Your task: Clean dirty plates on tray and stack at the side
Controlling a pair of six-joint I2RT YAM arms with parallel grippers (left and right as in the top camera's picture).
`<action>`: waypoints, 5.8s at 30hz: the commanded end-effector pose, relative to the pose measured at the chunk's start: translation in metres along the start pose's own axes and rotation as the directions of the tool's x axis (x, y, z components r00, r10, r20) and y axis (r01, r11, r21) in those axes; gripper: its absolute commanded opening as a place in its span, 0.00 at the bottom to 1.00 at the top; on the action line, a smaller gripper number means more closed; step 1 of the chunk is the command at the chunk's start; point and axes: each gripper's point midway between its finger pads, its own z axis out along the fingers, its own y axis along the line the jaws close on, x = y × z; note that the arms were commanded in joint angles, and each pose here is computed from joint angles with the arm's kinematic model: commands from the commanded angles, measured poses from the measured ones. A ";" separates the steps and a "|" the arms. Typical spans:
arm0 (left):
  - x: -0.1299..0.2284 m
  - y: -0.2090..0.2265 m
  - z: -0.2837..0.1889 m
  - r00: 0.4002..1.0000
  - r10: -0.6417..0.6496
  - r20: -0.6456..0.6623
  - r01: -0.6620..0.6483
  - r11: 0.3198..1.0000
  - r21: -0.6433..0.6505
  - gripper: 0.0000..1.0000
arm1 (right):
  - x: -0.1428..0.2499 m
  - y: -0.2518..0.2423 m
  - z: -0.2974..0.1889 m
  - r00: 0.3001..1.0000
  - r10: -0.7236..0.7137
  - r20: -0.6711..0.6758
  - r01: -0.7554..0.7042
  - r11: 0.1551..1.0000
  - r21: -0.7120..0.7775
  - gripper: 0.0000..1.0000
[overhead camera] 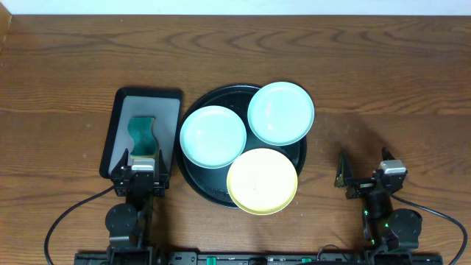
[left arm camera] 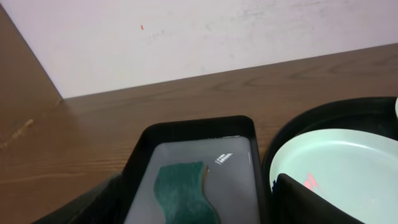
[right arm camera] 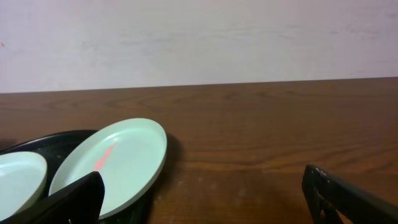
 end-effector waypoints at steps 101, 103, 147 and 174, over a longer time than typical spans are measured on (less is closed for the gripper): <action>-0.067 0.058 0.108 0.453 -0.413 -0.790 0.189 0.910 -0.368 0.72 | 0.168 0.241 0.148 0.163 -0.084 -0.983 -0.021 0.996 -0.088 0.22; -0.067 0.058 0.108 0.453 -0.413 -0.790 0.189 0.910 -0.368 0.72 | 0.169 0.243 0.148 0.165 -0.087 -0.982 -0.022 0.996 -0.092 0.20; 0.114 0.025 0.105 0.000 -0.273 -0.962 0.187 0.945 -0.268 0.48 | 0.171 0.241 0.153 0.195 -0.098 -0.976 0.005 0.995 -0.099 0.01; 0.113 0.032 0.128 0.138 -0.328 -0.935 0.258 0.923 -0.285 0.07 | 0.170 0.241 0.154 0.201 -0.100 -0.975 0.010 0.995 -0.100 0.01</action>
